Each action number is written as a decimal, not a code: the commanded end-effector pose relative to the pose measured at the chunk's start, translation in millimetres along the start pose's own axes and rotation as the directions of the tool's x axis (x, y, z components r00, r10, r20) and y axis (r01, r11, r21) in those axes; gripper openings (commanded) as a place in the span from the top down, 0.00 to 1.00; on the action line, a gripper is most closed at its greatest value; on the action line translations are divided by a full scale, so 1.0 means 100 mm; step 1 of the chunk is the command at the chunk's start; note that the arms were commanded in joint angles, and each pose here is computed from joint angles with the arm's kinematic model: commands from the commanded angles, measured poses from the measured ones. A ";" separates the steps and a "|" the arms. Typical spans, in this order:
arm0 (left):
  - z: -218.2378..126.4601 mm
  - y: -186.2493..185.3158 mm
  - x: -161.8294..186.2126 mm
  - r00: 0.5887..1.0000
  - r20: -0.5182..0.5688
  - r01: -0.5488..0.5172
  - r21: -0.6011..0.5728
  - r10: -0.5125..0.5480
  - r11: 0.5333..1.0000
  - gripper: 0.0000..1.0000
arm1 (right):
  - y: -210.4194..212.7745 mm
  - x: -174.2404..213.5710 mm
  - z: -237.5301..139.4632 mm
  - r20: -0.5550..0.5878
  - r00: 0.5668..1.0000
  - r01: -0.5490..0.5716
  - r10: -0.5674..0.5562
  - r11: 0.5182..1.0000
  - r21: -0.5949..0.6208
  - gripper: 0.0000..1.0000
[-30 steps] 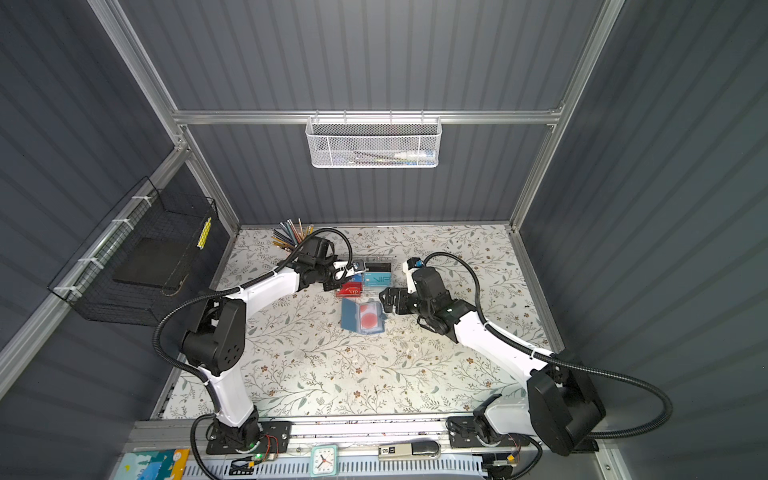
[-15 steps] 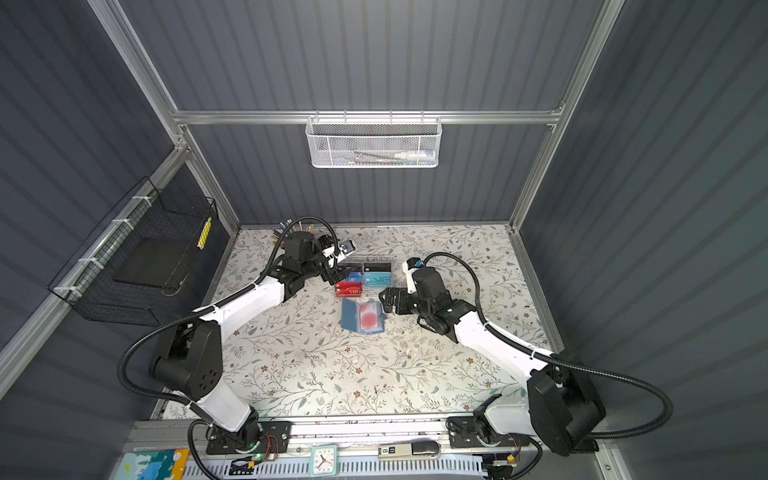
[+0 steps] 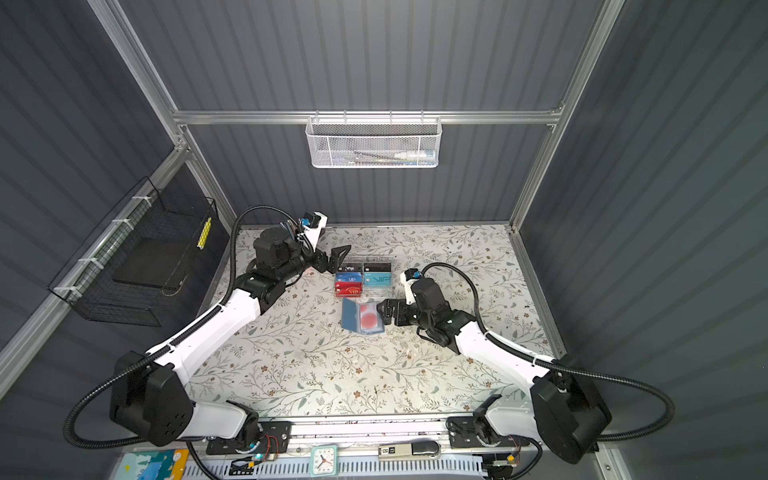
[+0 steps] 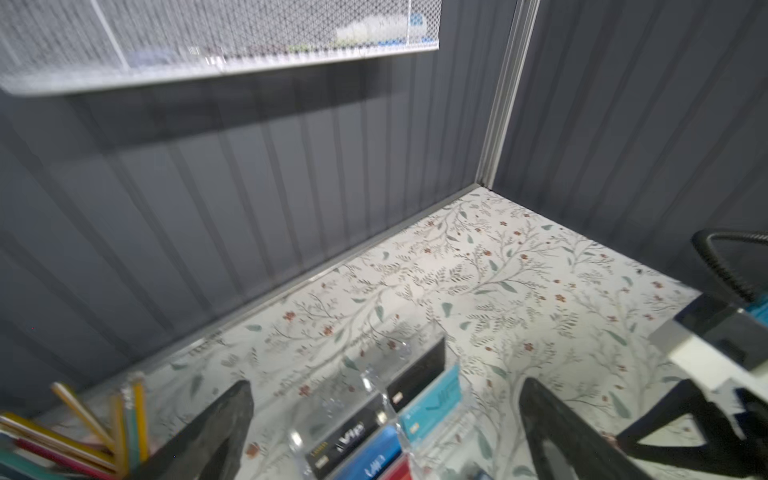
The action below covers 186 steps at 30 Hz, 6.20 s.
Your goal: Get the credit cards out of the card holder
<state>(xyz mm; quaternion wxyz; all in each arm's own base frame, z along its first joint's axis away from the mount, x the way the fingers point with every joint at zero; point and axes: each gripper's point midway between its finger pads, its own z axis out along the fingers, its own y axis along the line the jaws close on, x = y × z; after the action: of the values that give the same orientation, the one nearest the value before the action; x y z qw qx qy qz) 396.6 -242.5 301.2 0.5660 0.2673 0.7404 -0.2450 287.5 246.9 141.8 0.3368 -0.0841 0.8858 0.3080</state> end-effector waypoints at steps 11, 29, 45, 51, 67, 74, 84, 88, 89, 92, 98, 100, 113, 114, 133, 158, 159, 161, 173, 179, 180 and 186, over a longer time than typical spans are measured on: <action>-0.09 -0.73 0.89 0.824 -0.153 0.547 -0.034 -0.545 0.837 0.00 | 0.14 0.44 0.12 -0.003 1.000 0.008 -0.008 0.992 -0.128 0.01; 0.19 -0.76 1.83 0.623 -0.248 0.731 -0.151 -0.742 0.665 0.00 | 0.32 0.53 0.42 -0.012 0.999 0.042 -0.045 0.980 -0.192 0.01; 0.17 -0.60 2.26 0.590 -0.244 0.728 -0.250 -0.770 0.638 0.00 | 0.38 0.48 0.60 -0.035 0.997 0.063 -0.071 0.978 -0.199 0.01; 0.15 -0.53 2.35 0.579 -0.239 0.732 -0.270 -0.780 0.626 0.00 | 0.39 0.49 0.64 -0.046 0.996 0.062 -0.073 0.977 -0.202 0.01; 0.10 -0.47 2.54 0.552 -0.235 0.746 -0.289 -0.800 0.600 0.00 | 0.48 0.56 0.66 -0.055 0.991 0.107 -0.120 0.976 -0.192 0.01; 0.08 -0.46 2.57 0.547 -0.233 0.749 -0.293 -0.804 0.595 0.00 | 0.51 0.53 0.65 -0.049 0.990 0.120 -0.131 0.975 -0.187 0.01; 0.07 -0.44 2.58 0.544 -0.231 0.751 -0.294 -0.807 0.591 0.00 | 0.56 0.48 0.63 -0.035 0.989 0.135 -0.144 0.973 -0.186 0.01; 0.07 -0.44 2.58 0.545 -0.231 0.751 -0.294 -0.806 0.592 0.00 | 0.56 0.50 0.70 -0.049 0.988 0.138 -0.150 0.973 -0.183 0.01; 0.07 -0.44 2.58 0.545 -0.232 0.750 -0.294 -0.806 0.592 0.00 | 0.56 0.52 0.71 -0.054 0.987 0.137 -0.149 0.973 -0.184 0.01; 0.07 -0.44 2.60 0.544 -0.237 0.750 -0.294 -0.805 0.593 0.00 | 0.56 0.53 0.75 -0.061 0.987 0.134 -0.148 0.973 -0.188 0.01; 0.08 -0.43 2.61 0.542 -0.237 0.750 -0.297 -0.806 0.591 0.00 | 0.52 0.56 0.80 -0.072 0.987 0.132 -0.147 0.975 -0.177 0.01; 0.08 -0.42 2.61 0.541 -0.236 0.750 -0.299 -0.807 0.590 0.00 | 0.50 0.57 0.80 -0.071 0.987 0.134 -0.147 0.976 -0.171 0.01; 0.07 -0.40 2.65 0.535 -0.240 0.750 -0.306 -0.810 0.586 0.00 | 0.40 0.65 0.75 -0.074 0.986 0.138 -0.149 0.980 -0.145 0.01; 0.07 -0.40 2.66 0.535 -0.241 0.750 -0.307 -0.810 0.586 0.00 | 0.39 0.65 0.75 -0.071 0.986 0.138 -0.149 0.980 -0.142 0.01; 0.01 -0.41 2.70 0.528 -0.237 0.756 -0.307 -0.816 0.578 0.00 | 0.42 0.69 0.81 -0.089 0.988 0.114 -0.130 0.980 -0.165 0.01; 0.01 -0.43 2.75 0.513 -0.238 0.770 -0.295 -0.824 0.565 0.00 | 0.61 0.63 0.82 -0.085 0.994 0.053 -0.075 0.969 -0.243 0.01; 0.01 -0.44 2.74 0.513 -0.237 0.771 -0.294 -0.825 0.565 0.00 | 0.62 0.63 0.81 -0.086 0.994 0.051 -0.075 0.967 -0.249 0.01; 0.01 -0.43 2.73 0.514 -0.235 0.772 -0.293 -0.825 0.564 0.00 | 0.64 0.62 0.81 -0.084 0.994 0.050 -0.074 0.966 -0.254 0.01; 0.01 -0.42 2.69 0.512 -0.234 0.775 -0.289 -0.827 0.562 0.00 | 0.77 0.58 0.78 -0.081 0.994 0.047 -0.074 0.954 -0.298 0.01; 0.02 -0.42 2.67 0.509 -0.233 0.779 -0.284 -0.828 0.559 0.00 | 0.82 0.56 0.79 -0.081 0.994 0.045 -0.074 0.950 -0.309 0.01; 0.02 -0.42 2.67 0.507 -0.234 0.781 -0.283 -0.830 0.557 0.00 | 0.83 0.56 0.80 -0.082 0.994 0.045 -0.075 0.949 -0.313 0.01; 0.01 -0.38 2.59 0.492 -0.217 0.804 -0.259 -0.843 0.535 0.00 | 0.87 0.57 0.80 -0.085 0.994 0.040 -0.071 0.943 -0.330 0.01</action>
<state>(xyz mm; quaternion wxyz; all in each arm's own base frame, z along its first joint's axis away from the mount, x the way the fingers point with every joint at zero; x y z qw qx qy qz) 322.9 -246.7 62.5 0.2892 -0.1083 0.8637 -0.3984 259.5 358.3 96.2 0.2907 -0.1730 0.8408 0.4225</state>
